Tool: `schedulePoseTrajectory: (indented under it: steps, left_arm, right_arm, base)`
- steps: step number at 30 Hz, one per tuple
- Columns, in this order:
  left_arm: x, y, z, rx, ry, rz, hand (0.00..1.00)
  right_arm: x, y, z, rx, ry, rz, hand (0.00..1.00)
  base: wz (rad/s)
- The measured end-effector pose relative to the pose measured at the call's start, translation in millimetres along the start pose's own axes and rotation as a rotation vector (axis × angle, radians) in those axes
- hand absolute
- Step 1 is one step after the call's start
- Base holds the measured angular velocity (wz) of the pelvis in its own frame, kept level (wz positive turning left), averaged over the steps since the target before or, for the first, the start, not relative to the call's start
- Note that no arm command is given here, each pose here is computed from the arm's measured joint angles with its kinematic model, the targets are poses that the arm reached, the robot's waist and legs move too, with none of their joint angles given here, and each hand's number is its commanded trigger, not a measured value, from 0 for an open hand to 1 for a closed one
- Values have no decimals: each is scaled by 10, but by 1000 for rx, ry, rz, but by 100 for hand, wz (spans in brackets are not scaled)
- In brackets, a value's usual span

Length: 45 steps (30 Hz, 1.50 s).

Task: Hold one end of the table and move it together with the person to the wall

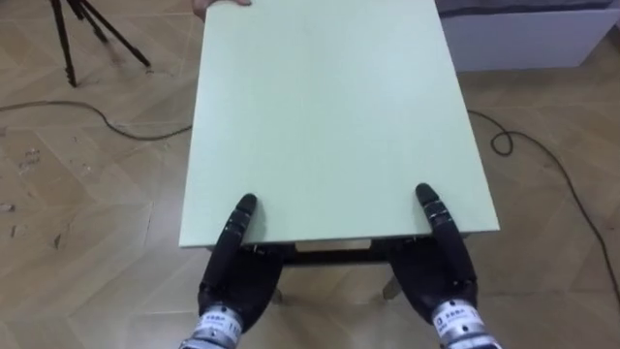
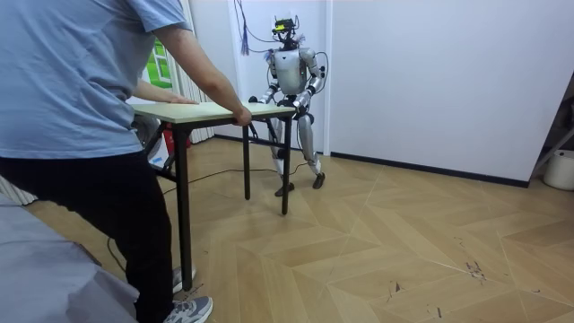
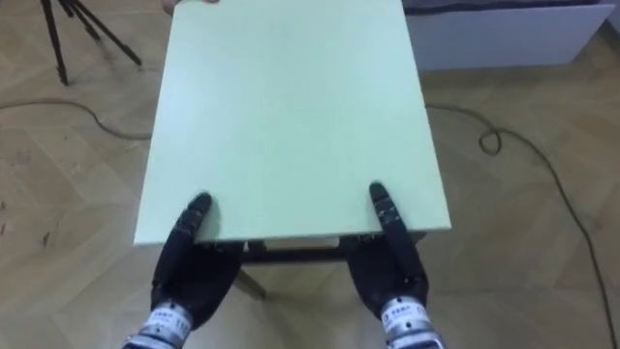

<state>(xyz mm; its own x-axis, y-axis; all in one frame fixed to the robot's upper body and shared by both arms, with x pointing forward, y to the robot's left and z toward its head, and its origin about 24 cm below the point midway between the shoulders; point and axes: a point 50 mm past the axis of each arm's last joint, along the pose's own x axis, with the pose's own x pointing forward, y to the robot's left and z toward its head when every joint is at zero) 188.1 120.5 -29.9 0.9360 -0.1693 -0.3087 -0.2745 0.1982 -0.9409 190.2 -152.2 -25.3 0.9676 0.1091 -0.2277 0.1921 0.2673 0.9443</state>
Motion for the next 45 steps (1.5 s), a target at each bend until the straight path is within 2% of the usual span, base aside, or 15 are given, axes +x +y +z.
schedulePoseTrajectory:
  steps: [4, 8, 13, 17, 21, 32, 41, 45]
  left_arm:
    - [-34, 154, -32, -1, 15, 55, 100]
    - [-57, 180, -30, -1, 18, 64, 100]
    - [-72, 176, -69, 44, 70, 67, 100]
    - [-126, 163, -17, 30, 32, 60, 100]
    - [-137, 60, 48, 30, -9, 16, 100]
    - [-160, 20, 173, 70, -55, -2, 100]
    - [-210, 91, 192, 113, -50, 31, 100]
    - [-309, 240, 139, 56, -58, 95, 100]
  right_arm:
    - [-46, -168, -17, 11, 32, -50, 100]
    - [-67, -187, -30, 17, 42, -59, 100]
    - [-265, -275, -25, 89, 20, -108, 100]
    - [-229, -196, -76, 82, 50, -95, 100]
    - [-133, -38, -74, 53, 63, -32, 100]
    - [-62, 18, -174, 56, 84, -19, 100]
    - [-88, -96, -238, 66, 104, -70, 100]
    - [-107, -186, -275, 36, 130, -106, 100]
  base:
    - [-8]
    - [16]
    - [42]
    - [-40]
    - [-3]
    - [-19]
    - [-8]
    - [-29]
